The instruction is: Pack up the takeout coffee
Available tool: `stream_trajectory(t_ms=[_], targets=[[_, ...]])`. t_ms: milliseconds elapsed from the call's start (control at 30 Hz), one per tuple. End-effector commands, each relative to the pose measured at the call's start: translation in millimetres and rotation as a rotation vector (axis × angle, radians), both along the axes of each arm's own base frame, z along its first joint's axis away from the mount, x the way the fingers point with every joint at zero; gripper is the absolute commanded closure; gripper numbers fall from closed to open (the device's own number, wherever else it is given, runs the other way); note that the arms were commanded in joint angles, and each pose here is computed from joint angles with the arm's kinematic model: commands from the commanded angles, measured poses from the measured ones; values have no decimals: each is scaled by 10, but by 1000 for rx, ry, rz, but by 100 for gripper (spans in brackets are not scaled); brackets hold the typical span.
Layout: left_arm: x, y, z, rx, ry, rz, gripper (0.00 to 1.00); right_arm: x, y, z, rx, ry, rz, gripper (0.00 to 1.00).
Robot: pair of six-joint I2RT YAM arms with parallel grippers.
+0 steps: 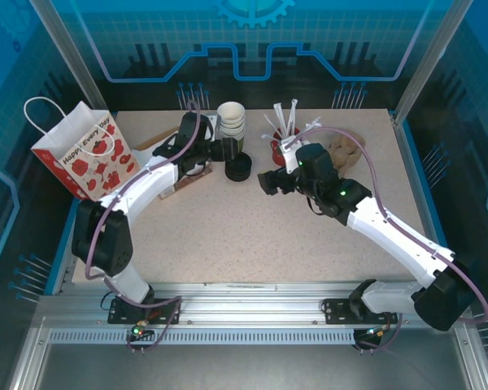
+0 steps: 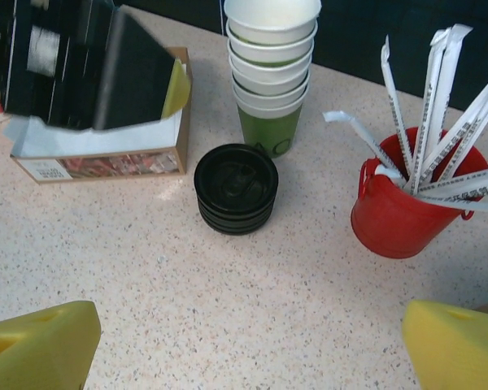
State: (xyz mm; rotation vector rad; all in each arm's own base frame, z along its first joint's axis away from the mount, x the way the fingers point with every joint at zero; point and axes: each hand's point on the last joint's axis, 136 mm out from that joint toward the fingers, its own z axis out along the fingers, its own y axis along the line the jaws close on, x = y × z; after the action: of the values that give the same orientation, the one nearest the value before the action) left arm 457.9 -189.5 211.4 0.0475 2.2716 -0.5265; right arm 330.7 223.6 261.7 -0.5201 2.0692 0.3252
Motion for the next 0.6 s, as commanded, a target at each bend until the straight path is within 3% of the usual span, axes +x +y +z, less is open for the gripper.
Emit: stream_trajectory(t_ms=[0, 300, 567], targets=[[130, 79, 220, 1, -28, 19, 30, 84, -23, 158, 13, -8, -2, 4], [730, 431, 299, -69, 2, 99, 39, 149, 34, 153, 37, -1, 5, 5], [1109, 436, 207, -36, 26, 89, 48, 177, 127, 190, 54, 1, 24, 5]])
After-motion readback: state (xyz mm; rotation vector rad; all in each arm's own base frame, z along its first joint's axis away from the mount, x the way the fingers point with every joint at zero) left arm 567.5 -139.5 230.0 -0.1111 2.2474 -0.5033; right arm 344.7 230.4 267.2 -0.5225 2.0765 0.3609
